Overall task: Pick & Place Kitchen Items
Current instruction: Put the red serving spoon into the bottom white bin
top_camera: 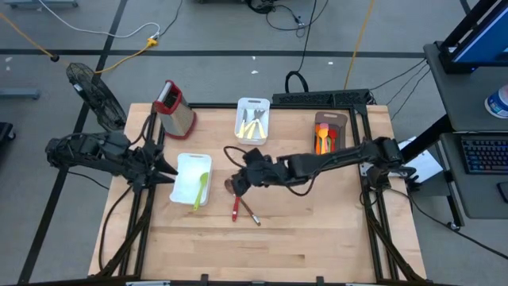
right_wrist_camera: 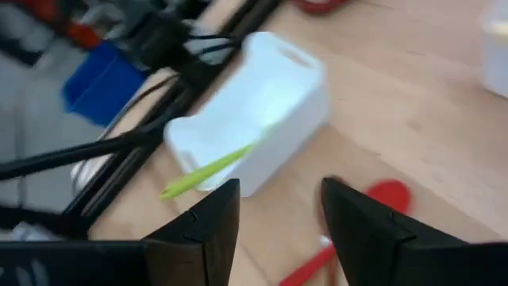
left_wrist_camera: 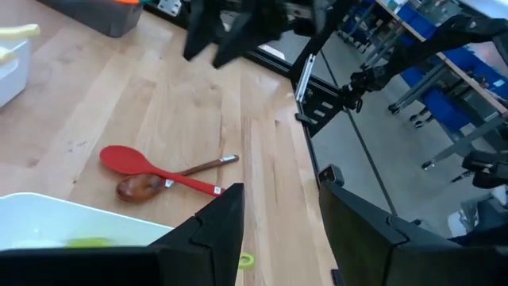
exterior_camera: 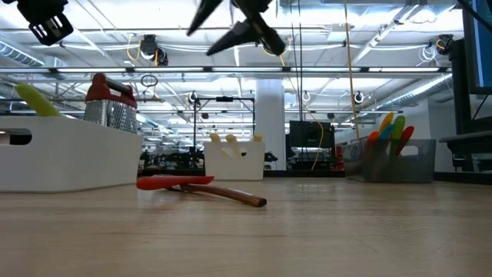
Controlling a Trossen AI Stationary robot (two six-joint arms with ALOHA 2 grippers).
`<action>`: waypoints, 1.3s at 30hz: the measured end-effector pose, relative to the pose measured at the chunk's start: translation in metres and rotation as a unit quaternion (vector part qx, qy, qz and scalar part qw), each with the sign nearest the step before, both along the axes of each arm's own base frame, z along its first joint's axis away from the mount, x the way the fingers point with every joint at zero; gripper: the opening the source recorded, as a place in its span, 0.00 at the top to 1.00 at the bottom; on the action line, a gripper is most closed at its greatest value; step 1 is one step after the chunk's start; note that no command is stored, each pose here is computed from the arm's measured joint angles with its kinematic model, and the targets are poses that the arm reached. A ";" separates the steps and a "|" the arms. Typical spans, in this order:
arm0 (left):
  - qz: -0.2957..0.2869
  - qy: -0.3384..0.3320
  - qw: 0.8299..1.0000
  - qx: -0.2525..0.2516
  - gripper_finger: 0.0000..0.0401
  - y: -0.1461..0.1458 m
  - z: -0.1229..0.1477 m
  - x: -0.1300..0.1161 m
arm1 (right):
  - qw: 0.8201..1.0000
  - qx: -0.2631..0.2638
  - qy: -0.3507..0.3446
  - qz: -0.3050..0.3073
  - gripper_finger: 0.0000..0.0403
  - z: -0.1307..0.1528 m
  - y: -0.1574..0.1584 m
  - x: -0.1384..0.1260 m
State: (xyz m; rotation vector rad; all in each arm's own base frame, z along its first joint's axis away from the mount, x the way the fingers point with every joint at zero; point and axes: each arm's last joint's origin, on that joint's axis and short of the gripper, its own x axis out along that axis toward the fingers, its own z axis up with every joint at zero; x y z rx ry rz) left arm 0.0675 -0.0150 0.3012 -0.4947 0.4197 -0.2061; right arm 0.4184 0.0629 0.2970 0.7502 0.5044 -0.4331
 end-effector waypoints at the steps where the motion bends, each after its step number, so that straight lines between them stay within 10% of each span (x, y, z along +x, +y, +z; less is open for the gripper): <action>1: 0.001 -0.001 1.000 0.001 0.57 0.000 0.000 0.000 | 1.000 0.009 0.011 -0.014 0.58 0.000 -0.001 -0.002; 13: 0.017 -0.004 1.000 0.016 0.58 0.001 0.000 0.000 | 0.981 0.162 0.104 -0.030 0.57 -0.074 0.009 0.024; 39: 0.015 -0.005 1.000 0.020 0.58 0.001 0.000 0.000 | 0.989 0.139 0.029 -0.029 0.57 -0.113 -0.007 0.031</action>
